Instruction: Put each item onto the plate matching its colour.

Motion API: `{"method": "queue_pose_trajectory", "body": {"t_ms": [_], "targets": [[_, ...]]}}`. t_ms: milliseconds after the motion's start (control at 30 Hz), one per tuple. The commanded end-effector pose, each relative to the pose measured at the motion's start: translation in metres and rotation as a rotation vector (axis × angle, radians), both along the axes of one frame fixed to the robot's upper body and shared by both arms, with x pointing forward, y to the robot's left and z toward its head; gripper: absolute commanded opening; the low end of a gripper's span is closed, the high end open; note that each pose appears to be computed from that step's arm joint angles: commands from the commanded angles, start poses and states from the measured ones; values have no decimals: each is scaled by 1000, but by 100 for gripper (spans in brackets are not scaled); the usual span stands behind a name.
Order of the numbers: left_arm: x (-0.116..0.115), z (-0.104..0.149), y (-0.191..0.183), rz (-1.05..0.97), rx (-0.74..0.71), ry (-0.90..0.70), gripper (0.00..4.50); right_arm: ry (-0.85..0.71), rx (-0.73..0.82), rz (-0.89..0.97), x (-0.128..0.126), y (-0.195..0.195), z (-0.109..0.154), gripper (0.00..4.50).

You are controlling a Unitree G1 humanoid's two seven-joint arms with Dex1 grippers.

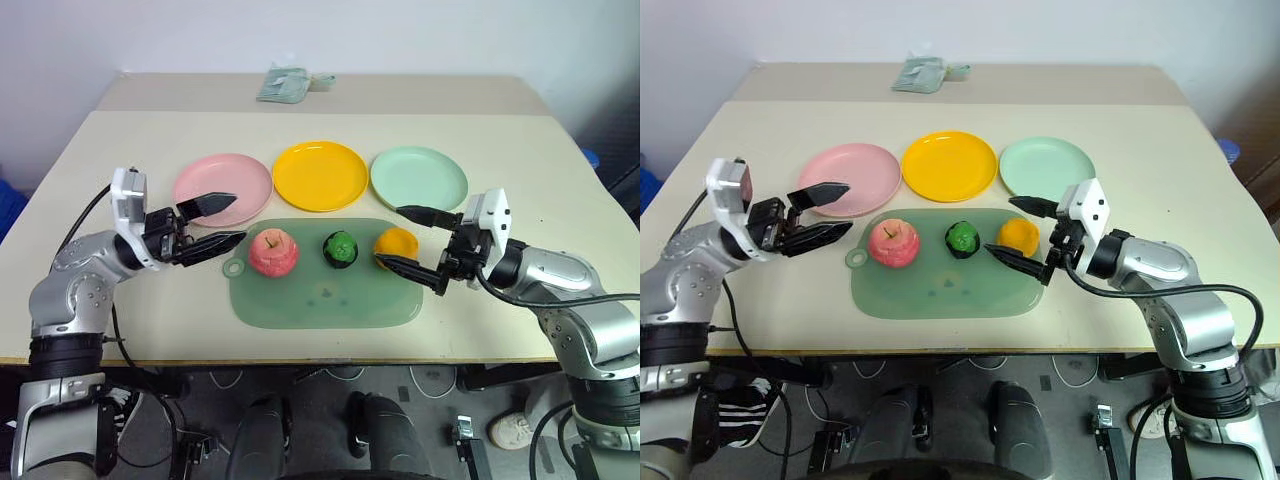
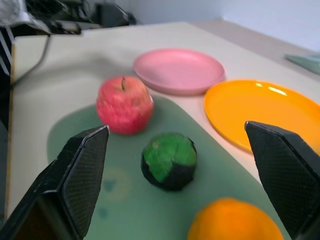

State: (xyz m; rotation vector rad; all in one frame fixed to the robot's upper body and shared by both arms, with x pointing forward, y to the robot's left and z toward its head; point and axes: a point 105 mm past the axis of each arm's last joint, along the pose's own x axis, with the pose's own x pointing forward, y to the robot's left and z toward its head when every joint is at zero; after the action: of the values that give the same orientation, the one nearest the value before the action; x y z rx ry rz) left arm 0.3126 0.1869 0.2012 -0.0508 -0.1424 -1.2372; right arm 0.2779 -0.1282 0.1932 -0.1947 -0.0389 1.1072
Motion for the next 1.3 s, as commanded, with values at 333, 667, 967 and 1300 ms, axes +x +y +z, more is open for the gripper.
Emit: {"method": "queue_pose_trajectory", "body": {"t_ms": [333,667,967,1300], "targets": [[17,-38,-25,-38,167,5,450,-115,-57,37,-18,20,21,442],[24,-62,-48,-70,294,-38,450,-137,-36,-30,-19,18,22,442],[27,-68,-46,-81,339,-83,328,-146,-33,-50,-19,13,22,450],[67,-15,-21,256,114,-132,328,-154,63,-71,-16,7,35,450]]}}
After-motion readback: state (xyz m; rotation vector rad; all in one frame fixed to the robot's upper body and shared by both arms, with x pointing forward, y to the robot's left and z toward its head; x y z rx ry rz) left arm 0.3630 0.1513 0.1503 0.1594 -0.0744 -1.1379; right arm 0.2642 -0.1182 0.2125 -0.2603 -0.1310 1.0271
